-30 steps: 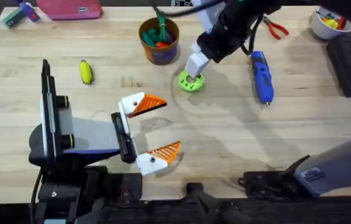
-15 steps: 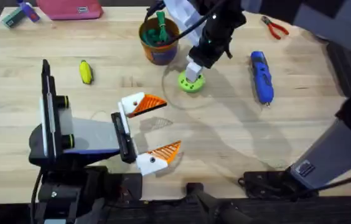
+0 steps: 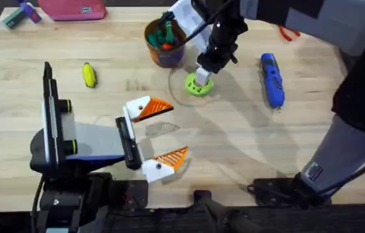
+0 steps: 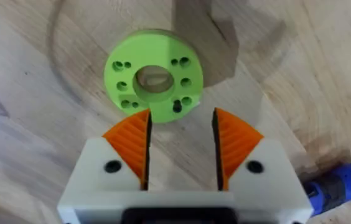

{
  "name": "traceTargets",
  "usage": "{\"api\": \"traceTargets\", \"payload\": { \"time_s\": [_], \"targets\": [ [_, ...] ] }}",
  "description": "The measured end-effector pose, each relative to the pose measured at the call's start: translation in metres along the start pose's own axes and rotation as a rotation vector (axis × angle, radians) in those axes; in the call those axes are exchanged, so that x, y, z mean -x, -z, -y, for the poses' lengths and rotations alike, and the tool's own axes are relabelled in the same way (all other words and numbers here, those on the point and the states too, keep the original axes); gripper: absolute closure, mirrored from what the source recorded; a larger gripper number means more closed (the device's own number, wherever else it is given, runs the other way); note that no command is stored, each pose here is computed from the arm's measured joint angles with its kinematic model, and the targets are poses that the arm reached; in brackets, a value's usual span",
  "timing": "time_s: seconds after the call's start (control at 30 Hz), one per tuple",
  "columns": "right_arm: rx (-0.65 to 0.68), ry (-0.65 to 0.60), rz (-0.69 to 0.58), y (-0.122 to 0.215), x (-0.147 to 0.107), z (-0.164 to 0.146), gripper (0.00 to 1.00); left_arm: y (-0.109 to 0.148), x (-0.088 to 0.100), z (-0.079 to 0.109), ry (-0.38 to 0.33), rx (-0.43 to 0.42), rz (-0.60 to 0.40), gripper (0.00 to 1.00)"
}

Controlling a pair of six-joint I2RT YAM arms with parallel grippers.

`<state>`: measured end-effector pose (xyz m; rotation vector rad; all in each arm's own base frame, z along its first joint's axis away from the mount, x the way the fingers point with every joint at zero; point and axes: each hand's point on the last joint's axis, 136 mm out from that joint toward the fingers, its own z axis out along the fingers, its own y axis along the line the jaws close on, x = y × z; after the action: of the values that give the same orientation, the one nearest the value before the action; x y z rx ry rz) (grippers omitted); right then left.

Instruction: Pick up the gripper from the table and insert it into the empty holder that is missing its gripper. Then pick up a screw, insert it into the mounting hole, and use the screwdriver to tighten it. Finally, clean up the table by picking up the vegetable and placing it into the bucket.

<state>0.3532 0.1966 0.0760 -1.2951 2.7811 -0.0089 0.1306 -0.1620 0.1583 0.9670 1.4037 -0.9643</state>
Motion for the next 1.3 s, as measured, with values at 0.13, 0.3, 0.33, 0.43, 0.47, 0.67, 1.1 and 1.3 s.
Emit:
{"api": "traceTargets", "payload": {
  "time_s": [0.13, 0.3, 0.33, 0.43, 0.47, 0.67, 1.1, 1.3],
  "targets": [
    [0.002, -0.004, -0.007, -0.003, 0.0, 0.0, 0.533, 0.0, 0.0, 0.0, 0.0, 0.0, 0.0, 0.015],
    [0.02, -0.015, -0.03, -0.016, -0.001, -0.002, 0.592, 0.0, 0.0, 0.0, 0.0, 0.0, 0.0, 0.015],
    [0.021, -0.015, -0.034, -0.018, -0.001, -0.002, 0.605, 0.0, 0.0, 0.0, 0.0, 0.0, 0.0, 0.015],
    [0.026, -0.018, -0.032, -0.019, 0.0, -0.003, 0.67, 0.0, 0.0, 0.0, 0.0, 0.0, 0.0, 0.015],
    [0.027, -0.019, -0.032, -0.019, 0.0, -0.003, 0.694, 0.0, 0.0, 0.0, 0.0, 0.0, 0.0, 0.015],
    [0.02, -0.028, -0.026, -0.019, 0.001, -0.001, 0.784, 0.0, 0.0, 0.0, 0.0, 0.0, 0.0, 0.015],
    [0.013, -0.042, -0.026, -0.018, 0.001, 0.001, 0.861, 0.0, 0.0, 0.0, 0.0, 0.0, 0.0, 0.015],
    [0.005, -0.036, -0.029, -0.018, 0.002, 0.0, 0.863, 0.0, 0.0, 0.0, 0.0, 0.0, 0.0, 0.016]
  ]
}}
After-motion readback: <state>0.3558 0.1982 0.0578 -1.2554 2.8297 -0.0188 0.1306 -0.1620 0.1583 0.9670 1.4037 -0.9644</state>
